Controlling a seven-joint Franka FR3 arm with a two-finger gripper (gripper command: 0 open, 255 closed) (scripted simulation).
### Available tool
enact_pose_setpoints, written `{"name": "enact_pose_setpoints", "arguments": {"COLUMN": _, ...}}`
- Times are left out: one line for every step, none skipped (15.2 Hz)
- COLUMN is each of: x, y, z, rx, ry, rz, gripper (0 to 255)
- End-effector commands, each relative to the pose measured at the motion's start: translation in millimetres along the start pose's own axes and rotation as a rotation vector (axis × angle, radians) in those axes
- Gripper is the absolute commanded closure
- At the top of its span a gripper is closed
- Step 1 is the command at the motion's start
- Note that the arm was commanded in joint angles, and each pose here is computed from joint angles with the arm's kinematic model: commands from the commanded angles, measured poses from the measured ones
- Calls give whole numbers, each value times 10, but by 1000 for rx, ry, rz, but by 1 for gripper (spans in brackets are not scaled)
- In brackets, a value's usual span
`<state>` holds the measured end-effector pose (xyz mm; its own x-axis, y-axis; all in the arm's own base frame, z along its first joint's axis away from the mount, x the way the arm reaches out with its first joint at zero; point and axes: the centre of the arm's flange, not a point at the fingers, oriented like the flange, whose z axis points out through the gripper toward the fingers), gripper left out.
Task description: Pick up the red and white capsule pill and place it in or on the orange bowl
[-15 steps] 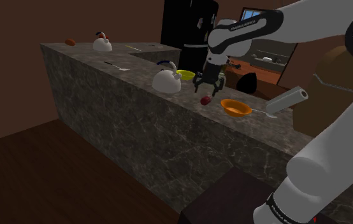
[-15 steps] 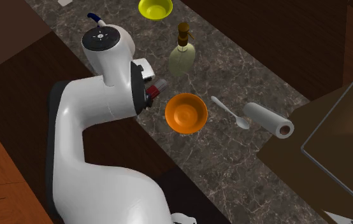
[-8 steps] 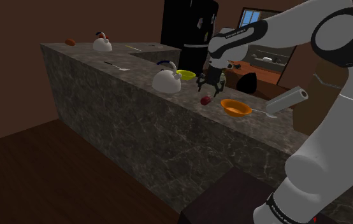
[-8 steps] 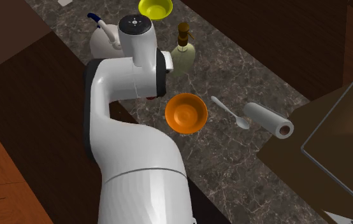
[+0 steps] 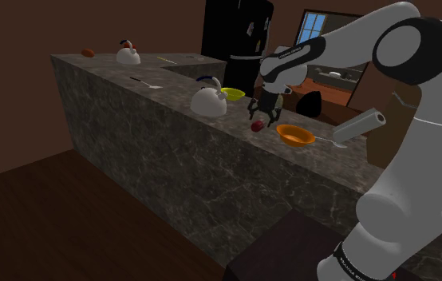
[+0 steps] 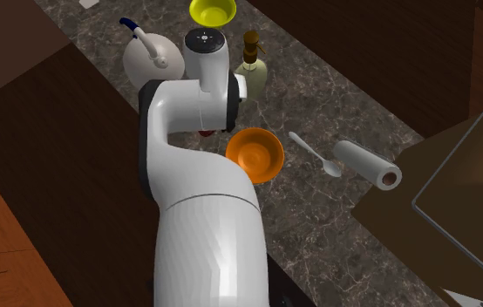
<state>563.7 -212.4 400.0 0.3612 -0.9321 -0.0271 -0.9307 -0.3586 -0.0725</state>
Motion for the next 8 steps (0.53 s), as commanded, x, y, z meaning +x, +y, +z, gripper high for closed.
{"name": "enact_pose_setpoints", "arguments": {"x": -5, "y": 11, "z": 108, "rx": 0, "ry": 0, "rz": 1, "gripper": 0}}
{"name": "enact_pose_setpoints", "arguments": {"x": -6, "y": 11, "z": 138, "rx": 0, "ry": 0, "rz": 1, "gripper": 0}}
{"name": "enact_pose_setpoints", "arguments": {"x": -5, "y": 11, "z": 138, "rx": 0, "ry": 0, "rz": 1, "gripper": 0}}
{"name": "enact_pose_setpoints", "arguments": {"x": -5, "y": 11, "z": 138, "rx": 0, "ry": 0, "rz": 1, "gripper": 0}}
{"name": "enact_pose_setpoints", "arguments": {"x": -5, "y": 11, "z": 138, "rx": 0, "ry": 0, "rz": 1, "gripper": 0}}
{"name": "enact_pose_setpoints", "arguments": {"x": -5, "y": 11, "z": 138, "rx": 0, "ry": 0, "rz": 1, "gripper": 0}}
{"name": "enact_pose_setpoints", "arguments": {"x": -5, "y": 11, "z": 138, "rx": 0, "ry": 0, "rz": 1, "gripper": 0}}
{"name": "enact_pose_setpoints", "arguments": {"x": -5, "y": 11, "z": 138, "rx": 0, "ry": 0, "rz": 1, "gripper": 0}}
